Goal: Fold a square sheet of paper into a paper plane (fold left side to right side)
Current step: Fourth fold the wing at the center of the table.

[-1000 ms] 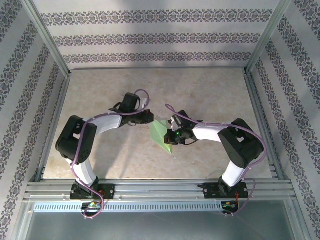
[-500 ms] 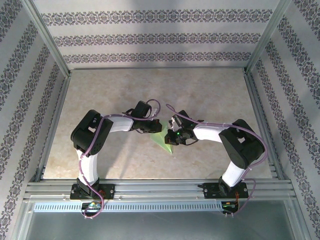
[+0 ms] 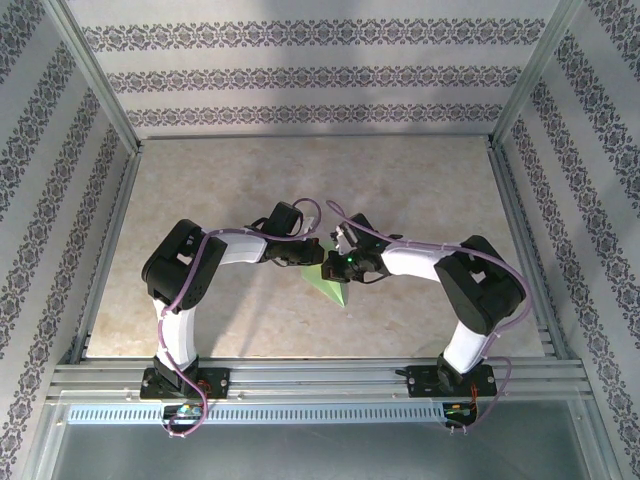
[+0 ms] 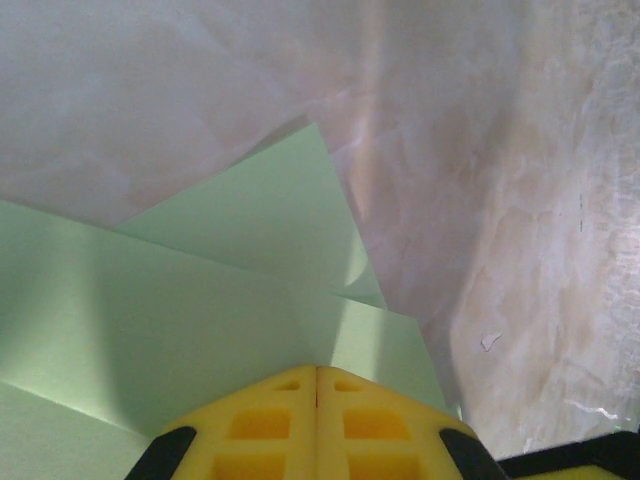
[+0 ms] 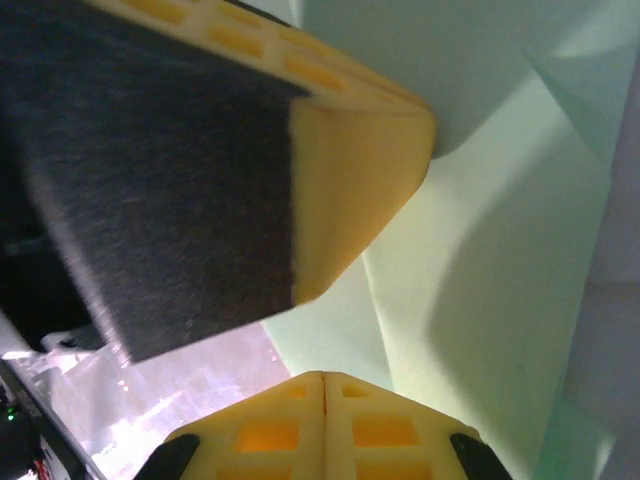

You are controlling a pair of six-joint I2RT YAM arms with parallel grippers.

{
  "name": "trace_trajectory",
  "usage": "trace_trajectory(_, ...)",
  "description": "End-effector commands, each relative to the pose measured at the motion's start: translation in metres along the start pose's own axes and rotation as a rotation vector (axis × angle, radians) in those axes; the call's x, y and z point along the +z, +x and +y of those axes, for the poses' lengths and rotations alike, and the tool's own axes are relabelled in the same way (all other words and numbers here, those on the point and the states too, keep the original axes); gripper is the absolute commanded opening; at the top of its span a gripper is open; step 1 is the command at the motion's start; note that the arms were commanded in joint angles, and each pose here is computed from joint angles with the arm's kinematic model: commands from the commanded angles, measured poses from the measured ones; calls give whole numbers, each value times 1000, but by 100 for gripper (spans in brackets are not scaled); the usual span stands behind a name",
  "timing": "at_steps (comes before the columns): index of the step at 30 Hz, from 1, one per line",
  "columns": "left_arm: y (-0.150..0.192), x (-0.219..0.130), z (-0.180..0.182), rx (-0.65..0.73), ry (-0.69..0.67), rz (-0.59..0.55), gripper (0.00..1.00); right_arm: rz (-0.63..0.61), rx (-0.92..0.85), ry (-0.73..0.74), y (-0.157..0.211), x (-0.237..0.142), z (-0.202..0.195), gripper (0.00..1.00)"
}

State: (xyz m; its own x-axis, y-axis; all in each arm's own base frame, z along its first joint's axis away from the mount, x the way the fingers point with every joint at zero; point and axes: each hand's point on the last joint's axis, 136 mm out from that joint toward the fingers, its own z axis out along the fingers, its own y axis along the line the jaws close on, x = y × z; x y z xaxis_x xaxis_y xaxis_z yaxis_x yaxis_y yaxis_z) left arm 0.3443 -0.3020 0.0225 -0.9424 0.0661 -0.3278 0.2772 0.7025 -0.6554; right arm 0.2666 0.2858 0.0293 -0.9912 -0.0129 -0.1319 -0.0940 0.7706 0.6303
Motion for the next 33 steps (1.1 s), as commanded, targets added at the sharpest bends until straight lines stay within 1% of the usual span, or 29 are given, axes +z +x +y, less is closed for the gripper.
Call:
trace_trajectory(1,10,8,17,-23,-42,17,0,4,6,21,-2,8,-2,0)
trace_trajectory(10,11,11,23,-27,-61,18,0,56,82,79,31,2,-28,0)
trace_trajectory(19,12,15,30,-27,-74,21,0,95,135,86,65,-7,-43,0)
trace_trajectory(33,7,13,29,-18,-74,16,0,102,164,139,90,-22,-61,0)
